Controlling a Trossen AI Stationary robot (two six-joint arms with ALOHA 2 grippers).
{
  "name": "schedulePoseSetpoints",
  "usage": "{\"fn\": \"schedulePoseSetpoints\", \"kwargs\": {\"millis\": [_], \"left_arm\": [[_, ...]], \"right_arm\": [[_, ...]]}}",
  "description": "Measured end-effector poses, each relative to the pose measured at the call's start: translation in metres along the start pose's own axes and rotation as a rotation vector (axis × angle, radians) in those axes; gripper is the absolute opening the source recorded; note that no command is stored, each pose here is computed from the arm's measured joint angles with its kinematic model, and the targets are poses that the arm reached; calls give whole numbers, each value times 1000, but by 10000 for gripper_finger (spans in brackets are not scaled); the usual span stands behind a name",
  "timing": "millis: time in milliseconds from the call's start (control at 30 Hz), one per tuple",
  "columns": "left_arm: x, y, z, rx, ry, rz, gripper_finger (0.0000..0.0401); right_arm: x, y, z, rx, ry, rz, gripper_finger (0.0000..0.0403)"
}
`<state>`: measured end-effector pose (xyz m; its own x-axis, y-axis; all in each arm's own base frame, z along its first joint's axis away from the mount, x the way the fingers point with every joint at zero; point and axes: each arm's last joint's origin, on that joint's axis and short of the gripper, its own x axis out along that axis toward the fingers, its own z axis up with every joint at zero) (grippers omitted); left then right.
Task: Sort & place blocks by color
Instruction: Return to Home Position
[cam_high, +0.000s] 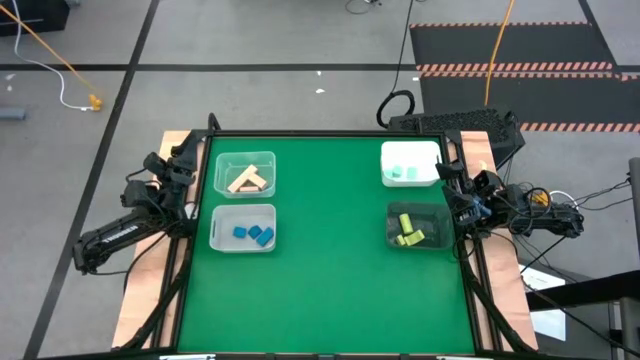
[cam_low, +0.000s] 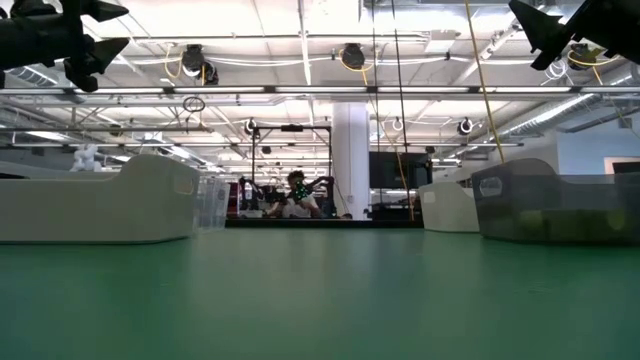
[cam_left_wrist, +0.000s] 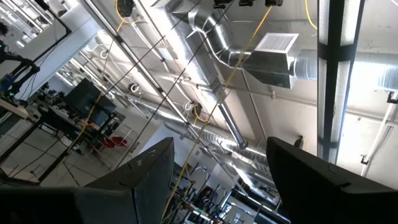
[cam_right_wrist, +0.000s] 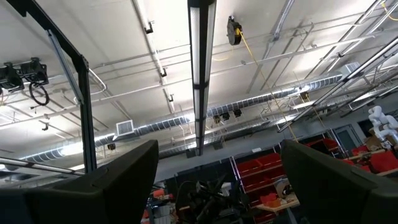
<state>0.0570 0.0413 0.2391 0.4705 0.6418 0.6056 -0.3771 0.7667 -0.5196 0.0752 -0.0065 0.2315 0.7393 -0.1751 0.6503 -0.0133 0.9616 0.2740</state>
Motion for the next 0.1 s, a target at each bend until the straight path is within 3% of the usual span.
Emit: {"fn": "schedulePoseSetpoints", "kwargs": {"millis": [100], "left_arm": [[0,0,0,0,0,0,255]], "right_arm": [[0,0,0,0,0,0,331]]}}
